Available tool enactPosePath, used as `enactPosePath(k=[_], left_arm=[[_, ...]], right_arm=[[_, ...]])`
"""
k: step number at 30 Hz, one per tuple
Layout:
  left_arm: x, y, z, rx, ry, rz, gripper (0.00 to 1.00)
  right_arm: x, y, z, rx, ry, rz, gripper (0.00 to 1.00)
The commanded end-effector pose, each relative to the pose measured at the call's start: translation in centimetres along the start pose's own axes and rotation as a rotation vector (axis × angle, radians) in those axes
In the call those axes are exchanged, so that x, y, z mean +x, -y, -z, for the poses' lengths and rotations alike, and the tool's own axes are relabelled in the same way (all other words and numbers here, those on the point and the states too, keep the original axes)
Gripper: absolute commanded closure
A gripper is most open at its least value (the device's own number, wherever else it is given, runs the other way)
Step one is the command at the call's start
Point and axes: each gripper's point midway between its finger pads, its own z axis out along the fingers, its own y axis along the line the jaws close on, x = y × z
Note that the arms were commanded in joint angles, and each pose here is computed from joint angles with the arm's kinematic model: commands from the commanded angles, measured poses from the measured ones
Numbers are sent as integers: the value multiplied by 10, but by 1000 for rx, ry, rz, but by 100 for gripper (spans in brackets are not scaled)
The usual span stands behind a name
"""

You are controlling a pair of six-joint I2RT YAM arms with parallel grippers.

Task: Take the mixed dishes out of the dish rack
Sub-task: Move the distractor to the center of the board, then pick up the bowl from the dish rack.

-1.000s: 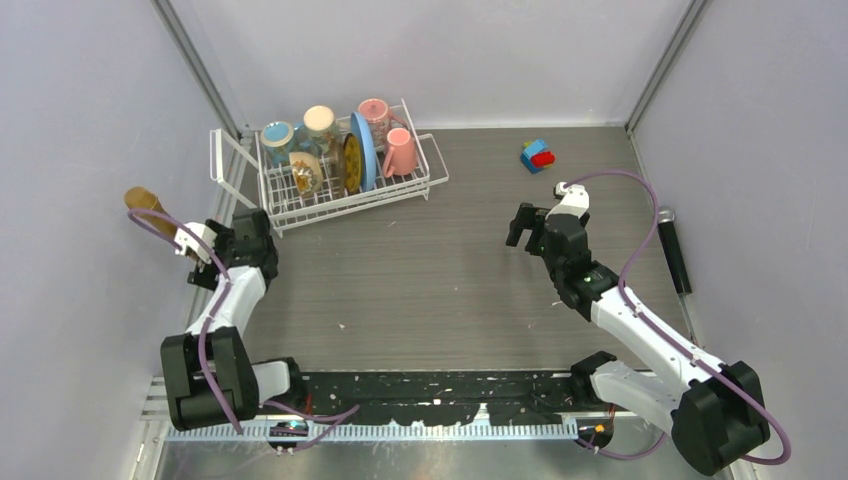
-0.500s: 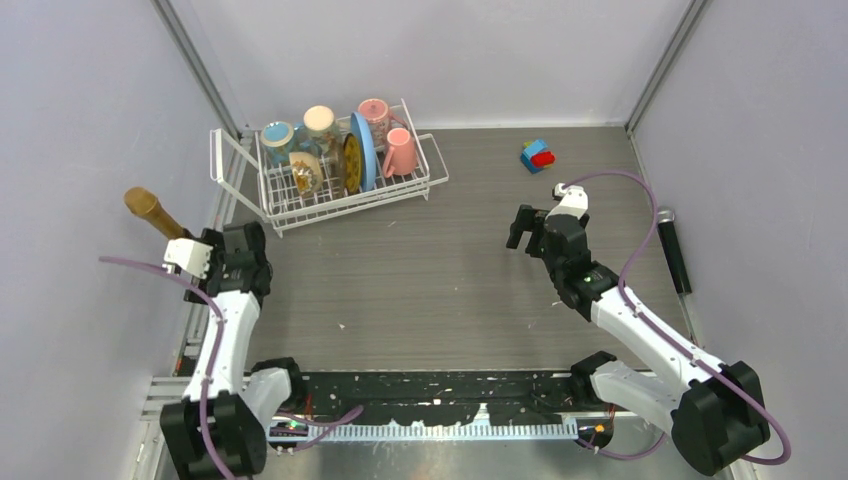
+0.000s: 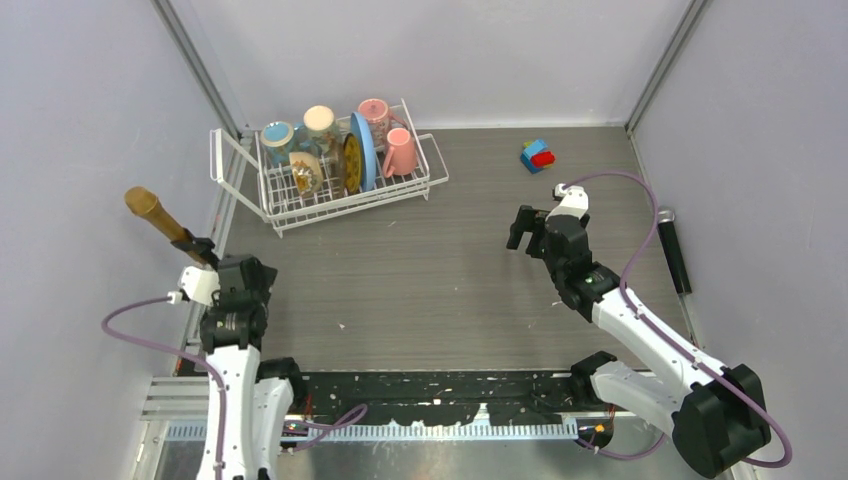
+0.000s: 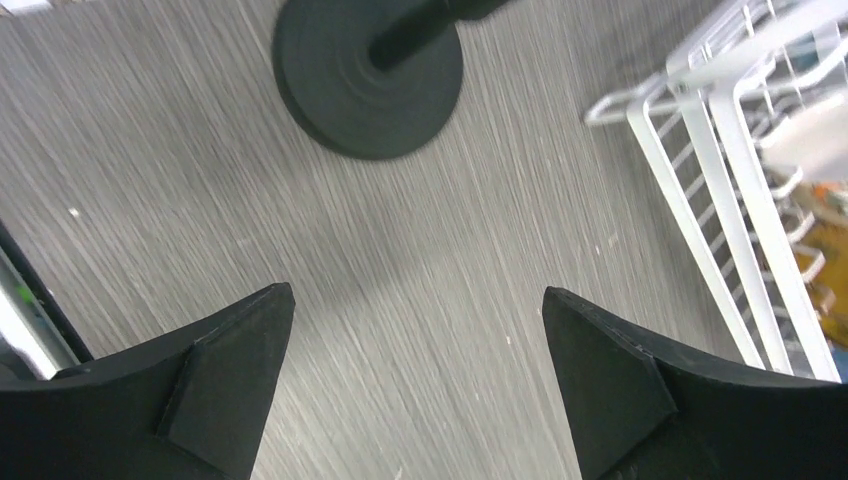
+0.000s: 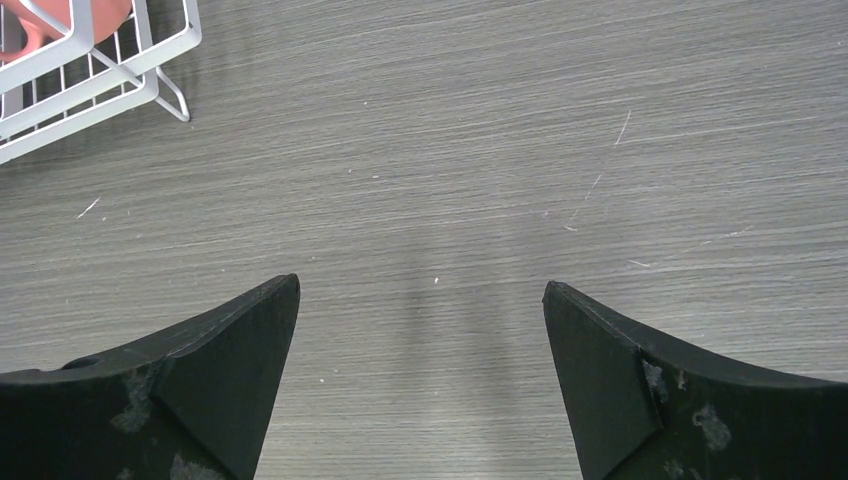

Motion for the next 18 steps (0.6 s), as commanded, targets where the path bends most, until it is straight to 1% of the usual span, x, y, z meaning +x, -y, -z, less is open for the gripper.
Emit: enactPosePath(k=[1,5,7,10,14,16,18], left_arm=[[41,-1,15,95,-194,-35,0],[71,5,23,152,-338,-72,0],[85,11,27,191,-391,-92,1],[113,26,40,274,-450,-163,1],[149,55,60,377,-464,-299,1],[163,78,73,444,-425,-406,0],[173,101,88,503,-365,-550,0]], right_arm=[[-21,-11,3,-39,54,-23,0],[-21,-11,3,-39,54,-29,0],[-22,-13,3,-47,62,-43,0],[-21,-18,1,-73,62,-54,0],[-23,-17,0,-62,70,-68,0],[-23,-17,2,-66,74,-71,0],[-23,-19,3,-80,75,-70,0]])
